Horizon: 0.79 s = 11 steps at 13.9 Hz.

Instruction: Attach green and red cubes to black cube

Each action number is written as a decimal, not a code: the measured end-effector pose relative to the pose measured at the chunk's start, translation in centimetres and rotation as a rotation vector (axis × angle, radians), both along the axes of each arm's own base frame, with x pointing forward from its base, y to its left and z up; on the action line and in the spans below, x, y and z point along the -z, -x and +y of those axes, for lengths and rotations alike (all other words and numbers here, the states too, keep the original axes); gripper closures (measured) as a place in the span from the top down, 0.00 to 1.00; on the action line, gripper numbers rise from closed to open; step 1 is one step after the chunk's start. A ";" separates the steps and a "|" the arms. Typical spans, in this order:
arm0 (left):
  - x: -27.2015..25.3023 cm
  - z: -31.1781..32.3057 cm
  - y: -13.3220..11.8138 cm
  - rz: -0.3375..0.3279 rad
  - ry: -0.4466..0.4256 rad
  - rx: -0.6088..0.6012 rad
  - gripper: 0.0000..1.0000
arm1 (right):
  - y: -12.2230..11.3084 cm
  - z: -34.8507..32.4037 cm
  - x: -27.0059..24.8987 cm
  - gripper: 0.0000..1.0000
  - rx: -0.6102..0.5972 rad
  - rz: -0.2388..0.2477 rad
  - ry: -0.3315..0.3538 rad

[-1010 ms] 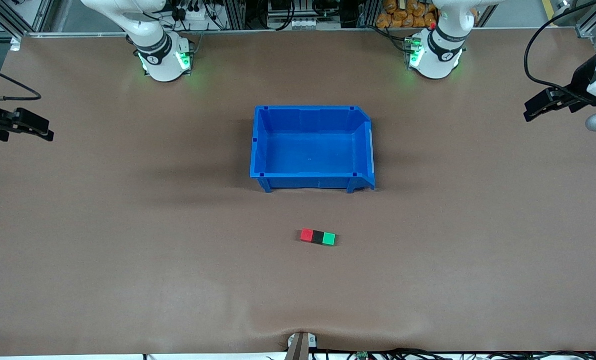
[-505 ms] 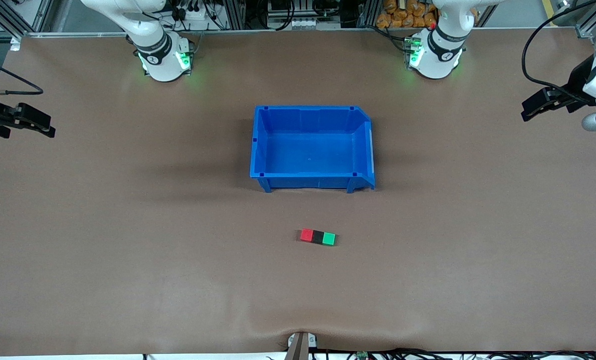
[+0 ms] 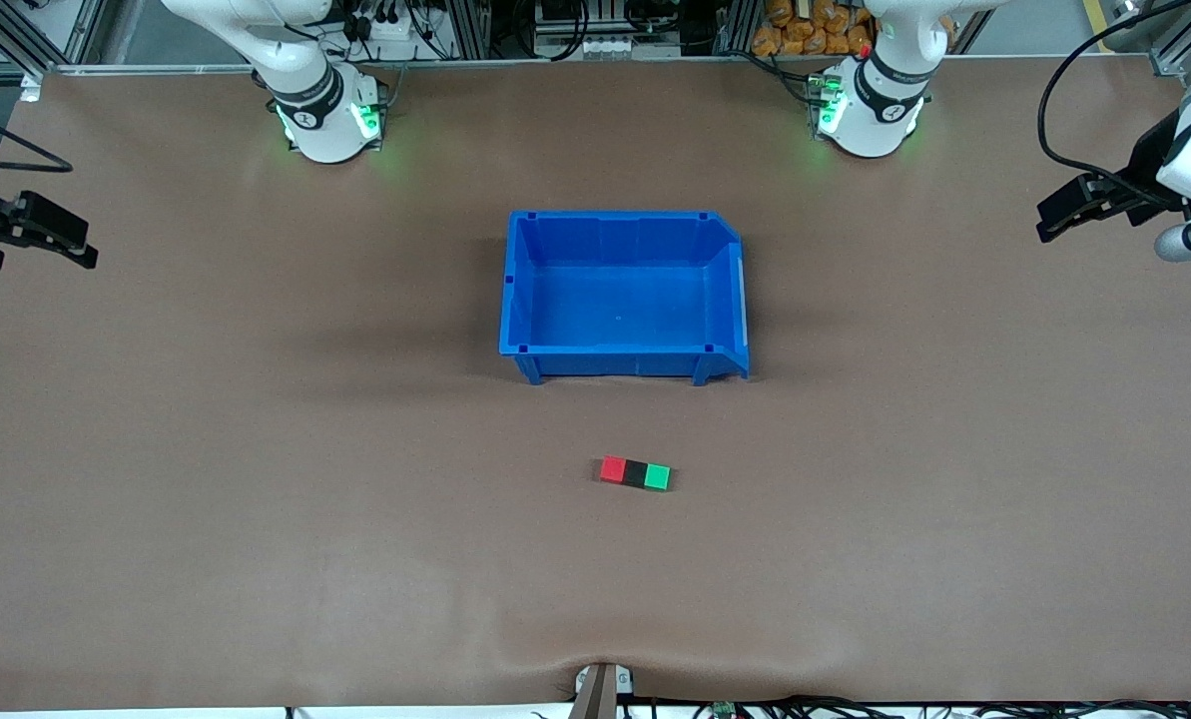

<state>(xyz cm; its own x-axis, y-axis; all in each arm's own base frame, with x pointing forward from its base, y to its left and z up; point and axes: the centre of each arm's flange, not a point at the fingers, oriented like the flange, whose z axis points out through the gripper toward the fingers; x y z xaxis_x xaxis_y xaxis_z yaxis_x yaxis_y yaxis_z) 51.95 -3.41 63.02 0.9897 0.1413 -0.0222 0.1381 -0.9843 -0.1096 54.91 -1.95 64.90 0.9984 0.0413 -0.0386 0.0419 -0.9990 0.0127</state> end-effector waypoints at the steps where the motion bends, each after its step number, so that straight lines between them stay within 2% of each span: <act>1: 0.0 0.0 0.0 0.000 0.000 0.000 1.00 | 0.2 -0.1 0.0 1.00 -0.017 0.013 -0.001; 4: 0.1 0.3 -0.1 0.002 0.001 -0.005 1.00 | 0.6 -0.7 0.3 1.00 -0.025 0.051 -0.004; 8: -1.3 0.3 0.1 -0.012 0.002 -0.006 1.00 | 0.7 -0.8 0.4 1.00 -0.022 0.057 -0.005; 11: -2.0 1.2 0.6 0.017 0.007 -0.003 1.00 | 0.7 -0.8 0.4 1.00 -0.023 0.058 -0.010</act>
<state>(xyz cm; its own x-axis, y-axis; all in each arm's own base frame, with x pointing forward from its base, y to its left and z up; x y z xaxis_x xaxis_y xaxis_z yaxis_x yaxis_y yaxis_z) 51.35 -2.23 65.03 0.9888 0.1439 -0.0404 0.1390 -0.9847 -0.1055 54.20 -2.73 64.50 0.9933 0.0648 -0.0953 0.0651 -0.9979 -0.0005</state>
